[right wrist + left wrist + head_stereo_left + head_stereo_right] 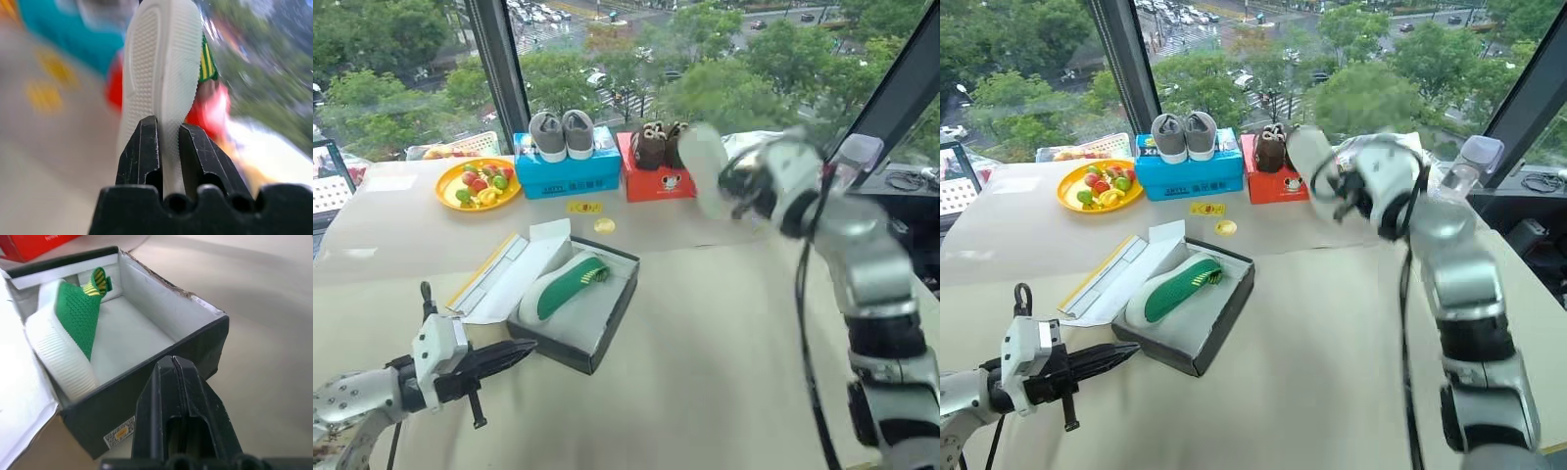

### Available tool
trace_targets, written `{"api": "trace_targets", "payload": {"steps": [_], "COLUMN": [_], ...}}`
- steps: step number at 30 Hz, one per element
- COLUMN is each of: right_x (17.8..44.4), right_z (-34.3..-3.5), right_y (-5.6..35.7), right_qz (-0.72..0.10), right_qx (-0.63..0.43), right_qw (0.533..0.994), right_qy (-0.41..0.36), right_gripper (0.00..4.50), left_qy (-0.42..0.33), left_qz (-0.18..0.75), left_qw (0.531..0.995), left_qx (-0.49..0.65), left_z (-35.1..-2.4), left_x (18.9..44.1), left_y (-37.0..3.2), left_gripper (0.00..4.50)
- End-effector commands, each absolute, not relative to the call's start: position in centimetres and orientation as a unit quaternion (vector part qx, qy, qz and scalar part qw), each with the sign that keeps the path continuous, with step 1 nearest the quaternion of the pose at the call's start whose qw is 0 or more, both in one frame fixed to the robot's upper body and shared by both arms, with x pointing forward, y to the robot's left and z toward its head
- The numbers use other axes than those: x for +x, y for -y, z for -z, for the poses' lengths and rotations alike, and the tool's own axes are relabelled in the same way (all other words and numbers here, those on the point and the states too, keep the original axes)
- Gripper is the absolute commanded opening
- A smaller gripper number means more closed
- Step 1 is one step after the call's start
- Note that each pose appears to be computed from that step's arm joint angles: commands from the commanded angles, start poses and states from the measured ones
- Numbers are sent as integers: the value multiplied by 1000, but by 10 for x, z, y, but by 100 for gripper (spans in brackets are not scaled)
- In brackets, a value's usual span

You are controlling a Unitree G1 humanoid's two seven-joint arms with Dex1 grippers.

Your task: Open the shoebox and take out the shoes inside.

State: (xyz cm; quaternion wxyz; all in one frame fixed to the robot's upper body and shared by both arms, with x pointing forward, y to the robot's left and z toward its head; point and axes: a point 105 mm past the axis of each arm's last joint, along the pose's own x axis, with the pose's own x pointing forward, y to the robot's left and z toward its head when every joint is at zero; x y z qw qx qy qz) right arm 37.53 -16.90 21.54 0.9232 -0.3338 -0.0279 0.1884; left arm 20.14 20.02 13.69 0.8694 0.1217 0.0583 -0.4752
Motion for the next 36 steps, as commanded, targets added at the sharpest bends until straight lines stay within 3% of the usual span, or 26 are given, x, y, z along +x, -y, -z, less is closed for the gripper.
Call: {"api": "trace_targets", "payload": {"steps": [1, 6, 8, 10, 14, 21, 22, 27, 32, 34, 36], "right_x": [362, 351, 347, 344, 333, 323, 321, 306, 299, 295, 293], "right_z": [-235, -176, -160, -143, -79, -33, -31, -29, -58, -74, -114], "right_y": [158, 147, 143, 138, 133, 124, 122, 112, 115, 111, 98], "right_qz": [-107, -26, -30, -42, -122, -204, -215, -273, -334, -371, -426], "right_qx": [-456, -674, -703, -706, -690, -598, -571, -394, -318, -297, -268], "right_qw": [875, 726, 698, 696, 713, 771, 787, 861, 868, 863, 856], "right_qy": [122, 139, 134, 121, 33, -74, -89, -168, -182, -173, -120], "right_gripper": [26, 26, 26, 26, 26, 26, 118, 276, 444, 448, 448], "left_qy": [-54, -53, -54, -54, -56, -60, -60, -61, -59, -59, -59], "left_qz": [486, 492, 492, 492, 493, 491, 491, 490, 487, 487, 485], "left_qw": [863, 860, 860, 860, 859, 860, 861, 861, 862, 862, 863], "left_qx": [127, 124, 124, 126, 125, 122, 122, 123, 125, 125, 126], "left_z": [-140, -141, -141, -141, -142, -143, -143, -142, -141, -141, -141], "left_x": [202, 202, 202, 202, 203, 204, 204, 203, 203, 202, 201], "left_y": [-197, -194, -194, -195, -195, -194, -194, -194, -195, -195, -197], "left_gripper": [0, 0, 0, 0, 0, 0, 0, 0, 0, 0, 0]}}
